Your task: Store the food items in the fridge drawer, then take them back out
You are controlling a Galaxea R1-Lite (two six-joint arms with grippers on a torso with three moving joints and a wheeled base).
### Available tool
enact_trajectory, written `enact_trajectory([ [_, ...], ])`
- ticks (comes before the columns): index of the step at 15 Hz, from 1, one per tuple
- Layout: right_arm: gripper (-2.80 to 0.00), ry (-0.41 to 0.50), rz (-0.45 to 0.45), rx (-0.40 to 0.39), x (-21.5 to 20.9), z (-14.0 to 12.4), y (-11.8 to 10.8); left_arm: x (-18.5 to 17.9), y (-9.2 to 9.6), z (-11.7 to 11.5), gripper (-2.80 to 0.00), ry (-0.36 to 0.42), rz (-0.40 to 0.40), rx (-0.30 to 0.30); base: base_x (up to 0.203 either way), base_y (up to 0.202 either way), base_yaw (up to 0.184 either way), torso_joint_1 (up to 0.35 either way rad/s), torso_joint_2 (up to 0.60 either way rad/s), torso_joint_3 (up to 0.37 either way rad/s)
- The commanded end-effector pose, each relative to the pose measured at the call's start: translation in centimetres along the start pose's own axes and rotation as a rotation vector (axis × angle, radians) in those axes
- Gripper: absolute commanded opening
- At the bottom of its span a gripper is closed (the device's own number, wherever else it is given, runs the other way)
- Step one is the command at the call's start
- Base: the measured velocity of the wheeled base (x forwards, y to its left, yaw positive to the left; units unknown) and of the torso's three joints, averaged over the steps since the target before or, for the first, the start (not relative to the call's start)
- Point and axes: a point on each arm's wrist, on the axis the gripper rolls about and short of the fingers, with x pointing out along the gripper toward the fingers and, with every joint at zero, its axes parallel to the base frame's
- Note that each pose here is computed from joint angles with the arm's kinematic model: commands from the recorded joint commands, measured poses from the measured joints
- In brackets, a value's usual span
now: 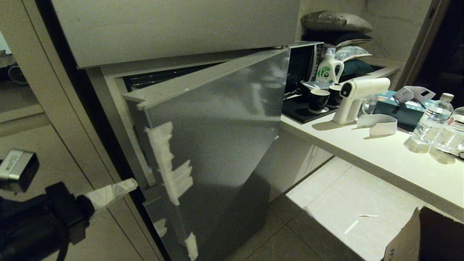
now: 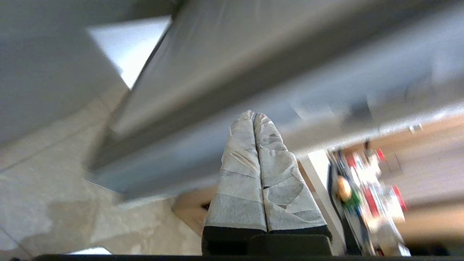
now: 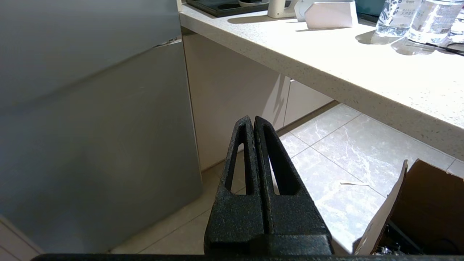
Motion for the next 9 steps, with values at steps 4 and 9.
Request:
enact_trajectory([
  [4, -2.80, 0.030, 0.000, 0.000, 0.17, -0.87, -0.02, -1.06, 0.12, -0.79, -2.80, 0.009, -0.020, 0.001, 0.000, 0.000, 0.000, 0.000, 0.00, 0.000],
  [9, -2.80, 0.030, 0.000, 0.000, 0.17, -0.87, -0.02, -0.89, 0.55, -0.96, -2.80, -0.011, 0.044, 0.171, 0.000, 0.000, 0.000, 0.000, 0.00, 0.000],
])
